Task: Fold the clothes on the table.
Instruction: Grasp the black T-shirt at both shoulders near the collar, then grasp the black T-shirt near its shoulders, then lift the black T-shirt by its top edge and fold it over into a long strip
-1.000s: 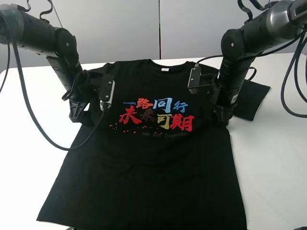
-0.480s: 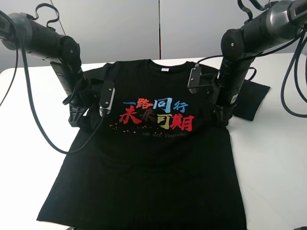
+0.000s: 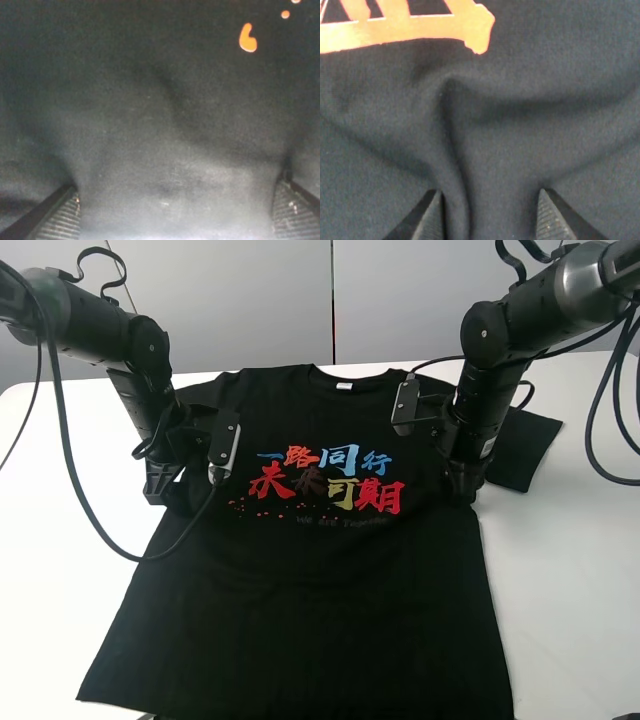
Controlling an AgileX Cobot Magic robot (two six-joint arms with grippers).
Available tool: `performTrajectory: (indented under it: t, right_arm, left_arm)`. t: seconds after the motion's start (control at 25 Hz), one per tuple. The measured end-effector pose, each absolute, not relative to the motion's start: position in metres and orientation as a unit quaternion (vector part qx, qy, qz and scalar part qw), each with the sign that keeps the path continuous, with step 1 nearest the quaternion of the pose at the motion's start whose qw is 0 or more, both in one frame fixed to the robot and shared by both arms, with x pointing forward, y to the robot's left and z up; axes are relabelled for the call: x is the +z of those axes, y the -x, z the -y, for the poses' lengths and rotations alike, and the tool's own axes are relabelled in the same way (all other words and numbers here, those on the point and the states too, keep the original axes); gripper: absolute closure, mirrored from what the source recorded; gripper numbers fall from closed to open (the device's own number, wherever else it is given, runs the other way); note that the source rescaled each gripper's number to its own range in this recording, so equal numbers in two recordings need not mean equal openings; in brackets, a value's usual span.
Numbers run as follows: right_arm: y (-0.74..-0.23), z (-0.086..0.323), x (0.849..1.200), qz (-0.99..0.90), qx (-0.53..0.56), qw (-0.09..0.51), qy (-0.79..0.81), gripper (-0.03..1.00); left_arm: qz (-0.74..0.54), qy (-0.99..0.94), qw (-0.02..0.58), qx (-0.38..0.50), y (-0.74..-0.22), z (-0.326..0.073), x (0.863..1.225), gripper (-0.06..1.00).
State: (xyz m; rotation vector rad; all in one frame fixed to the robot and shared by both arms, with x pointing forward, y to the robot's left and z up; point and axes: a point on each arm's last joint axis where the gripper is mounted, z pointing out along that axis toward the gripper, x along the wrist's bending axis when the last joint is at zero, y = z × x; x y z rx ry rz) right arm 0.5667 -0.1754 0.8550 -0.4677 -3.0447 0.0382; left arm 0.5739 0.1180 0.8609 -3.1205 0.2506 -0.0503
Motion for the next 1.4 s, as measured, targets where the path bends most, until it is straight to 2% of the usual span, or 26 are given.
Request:
performTrajectory:
  t: [0.08, 0.12, 0.24, 0.28, 0.32, 1.4]
  right_arm:
    - [-0.5665, 0.175, 0.8551, 0.988, 0.011, 0.032, 0.154, 0.5]
    - [-0.5664, 0.1747, 0.8551, 0.987, 0.009, 0.032, 0.156, 0.5]
    - [-0.5658, 0.174, 0.8551, 0.986, 0.006, 0.036, 0.161, 0.5]
    - [-0.5658, 0.1739, 0.8551, 0.986, 0.006, 0.037, 0.161, 0.5]
    - [-0.5656, 0.1739, 0.8551, 0.986, 0.006, 0.038, 0.161, 0.5]
    - [-0.5611, 0.1738, 0.8566, 0.983, 0.01, 0.061, 0.17, 0.5]
  left_arm:
    - [-0.081, 0.997, 0.007, -0.016, -0.5745, -0.1178, 0.8601, 0.1]
    - [-0.082, 0.997, 0.007, -0.016, -0.5748, -0.1178, 0.8598, 0.24]
    - [-0.089, 0.996, 0.016, -0.01, -0.5737, -0.1188, 0.8598, 0.81]
    - [-0.092, 0.996, 0.02, -0.01, -0.5736, -0.1194, 0.8599, 0.9]
    - [-0.094, 0.995, 0.021, -0.009, -0.5733, -0.1193, 0.8599, 0.92]
    - [-0.091, 0.995, 0.027, -0.012, -0.5735, -0.1194, 0.8596, 0.94]
